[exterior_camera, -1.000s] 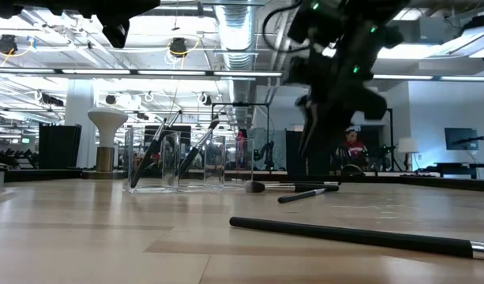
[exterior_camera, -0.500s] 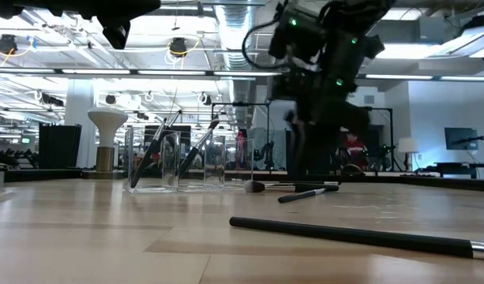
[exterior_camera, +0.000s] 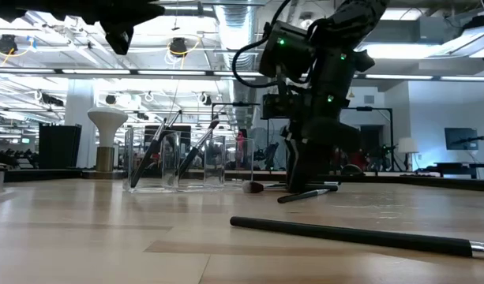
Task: Put items in baskets/containers
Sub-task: Put the powder brush into the middle section of the transparent organizer
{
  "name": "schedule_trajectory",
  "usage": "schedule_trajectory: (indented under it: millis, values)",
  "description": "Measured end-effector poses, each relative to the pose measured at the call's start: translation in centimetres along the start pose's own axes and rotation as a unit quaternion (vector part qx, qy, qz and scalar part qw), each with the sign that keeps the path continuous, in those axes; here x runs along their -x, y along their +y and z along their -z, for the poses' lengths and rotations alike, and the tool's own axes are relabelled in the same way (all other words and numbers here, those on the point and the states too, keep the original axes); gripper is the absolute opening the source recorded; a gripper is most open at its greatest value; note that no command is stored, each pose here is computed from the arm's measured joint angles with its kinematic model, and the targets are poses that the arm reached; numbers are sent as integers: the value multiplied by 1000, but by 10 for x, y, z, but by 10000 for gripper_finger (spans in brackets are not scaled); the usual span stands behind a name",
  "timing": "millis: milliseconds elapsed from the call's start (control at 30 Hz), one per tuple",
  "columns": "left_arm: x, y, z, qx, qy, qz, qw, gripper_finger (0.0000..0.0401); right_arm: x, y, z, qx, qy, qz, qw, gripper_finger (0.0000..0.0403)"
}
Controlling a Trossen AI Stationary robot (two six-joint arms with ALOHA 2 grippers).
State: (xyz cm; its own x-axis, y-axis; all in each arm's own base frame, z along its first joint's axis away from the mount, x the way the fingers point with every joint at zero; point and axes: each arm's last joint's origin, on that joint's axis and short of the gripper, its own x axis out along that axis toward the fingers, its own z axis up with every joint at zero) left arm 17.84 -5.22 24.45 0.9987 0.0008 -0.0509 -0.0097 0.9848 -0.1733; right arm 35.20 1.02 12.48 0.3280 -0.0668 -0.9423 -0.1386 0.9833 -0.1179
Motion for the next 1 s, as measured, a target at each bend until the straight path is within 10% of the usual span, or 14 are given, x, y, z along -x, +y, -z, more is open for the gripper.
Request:
schedule_trajectory:
  millis: [1000]
  values:
    - [0, 0, -1, 0, -6, 1, 1000, 100, 15, 9, 6, -24, 16, -28, 999, 27]
